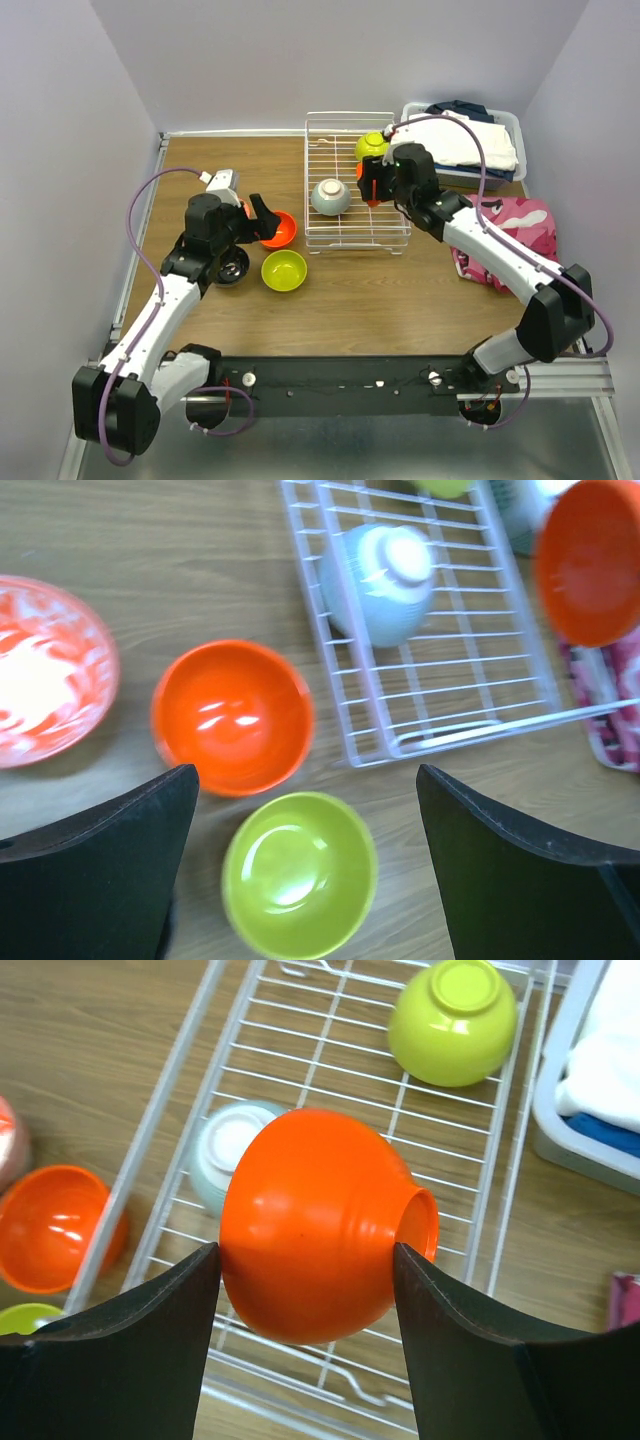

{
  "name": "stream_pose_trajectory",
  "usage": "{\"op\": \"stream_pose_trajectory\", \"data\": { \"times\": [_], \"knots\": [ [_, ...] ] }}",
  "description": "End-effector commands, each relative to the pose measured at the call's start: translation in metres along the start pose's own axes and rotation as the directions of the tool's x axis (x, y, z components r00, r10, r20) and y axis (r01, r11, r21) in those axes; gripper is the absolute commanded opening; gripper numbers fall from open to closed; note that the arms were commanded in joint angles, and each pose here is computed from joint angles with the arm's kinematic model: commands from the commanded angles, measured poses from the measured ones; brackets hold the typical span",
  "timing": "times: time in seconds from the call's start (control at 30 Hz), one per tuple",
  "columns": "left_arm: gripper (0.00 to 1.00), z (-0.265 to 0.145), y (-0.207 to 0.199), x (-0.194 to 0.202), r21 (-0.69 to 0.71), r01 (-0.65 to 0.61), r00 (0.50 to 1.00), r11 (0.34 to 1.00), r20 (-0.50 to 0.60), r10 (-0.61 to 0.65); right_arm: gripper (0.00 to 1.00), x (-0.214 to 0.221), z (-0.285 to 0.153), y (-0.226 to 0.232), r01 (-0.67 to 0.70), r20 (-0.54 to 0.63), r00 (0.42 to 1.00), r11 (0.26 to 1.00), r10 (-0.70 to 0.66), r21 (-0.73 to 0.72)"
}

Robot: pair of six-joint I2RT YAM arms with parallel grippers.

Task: Unload the bowls from the dish rack

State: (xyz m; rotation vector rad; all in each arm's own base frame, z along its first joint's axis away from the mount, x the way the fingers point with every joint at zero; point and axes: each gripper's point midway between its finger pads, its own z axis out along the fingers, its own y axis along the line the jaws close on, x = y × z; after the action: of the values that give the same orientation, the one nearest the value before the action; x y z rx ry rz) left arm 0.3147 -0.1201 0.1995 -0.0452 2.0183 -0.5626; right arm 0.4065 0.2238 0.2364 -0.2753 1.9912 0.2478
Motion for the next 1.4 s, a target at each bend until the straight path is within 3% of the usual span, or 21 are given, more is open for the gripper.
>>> {"op": "stream_pose_trajectory", "data": {
  "times": [0.0, 0.23, 0.43, 1.0, 1.27, 1.37],
  "knots": [
    [0.99, 0.012, -0.058, -0.022, 0.233, 0.058, 0.994, 0.971, 0.071, -0.077, 0.39, -0.039, -0.022, 0.026, -0.152, 0.145, 0.973, 0.973, 0.178, -0.171],
    [0.99, 0.032, -0.110, -0.044, 0.382, 0.152, 0.973, 0.911, 0.103, -0.205, 0.39, -0.056, -0.040, 0.039, -0.232, 0.200, 0.935, 0.932, 0.292, -0.279],
    [0.99, 0.055, -0.140, -0.038, 0.443, 0.245, 0.957, 0.863, 0.031, -0.287, 0.39, -0.064, -0.057, 0.048, -0.275, 0.222, 0.902, 0.890, 0.370, -0.364],
    [0.98, 0.101, -0.169, -0.020, 0.439, 0.502, 0.858, 0.745, -0.144, -0.494, 0.39, -0.068, -0.075, 0.061, -0.375, 0.207, 0.827, 0.787, 0.523, -0.490],
    [0.78, 0.103, -0.177, -0.013, 0.475, 0.592, 0.795, 0.651, -0.212, -0.568, 0.39, -0.060, -0.076, 0.064, -0.426, 0.186, 0.786, 0.736, 0.589, -0.526],
    [0.59, 0.103, -0.180, -0.012, 0.503, 0.614, 0.774, 0.608, -0.231, -0.590, 0.39, -0.057, -0.075, 0.065, -0.438, 0.174, 0.781, 0.725, 0.600, -0.532]
  ]
}}
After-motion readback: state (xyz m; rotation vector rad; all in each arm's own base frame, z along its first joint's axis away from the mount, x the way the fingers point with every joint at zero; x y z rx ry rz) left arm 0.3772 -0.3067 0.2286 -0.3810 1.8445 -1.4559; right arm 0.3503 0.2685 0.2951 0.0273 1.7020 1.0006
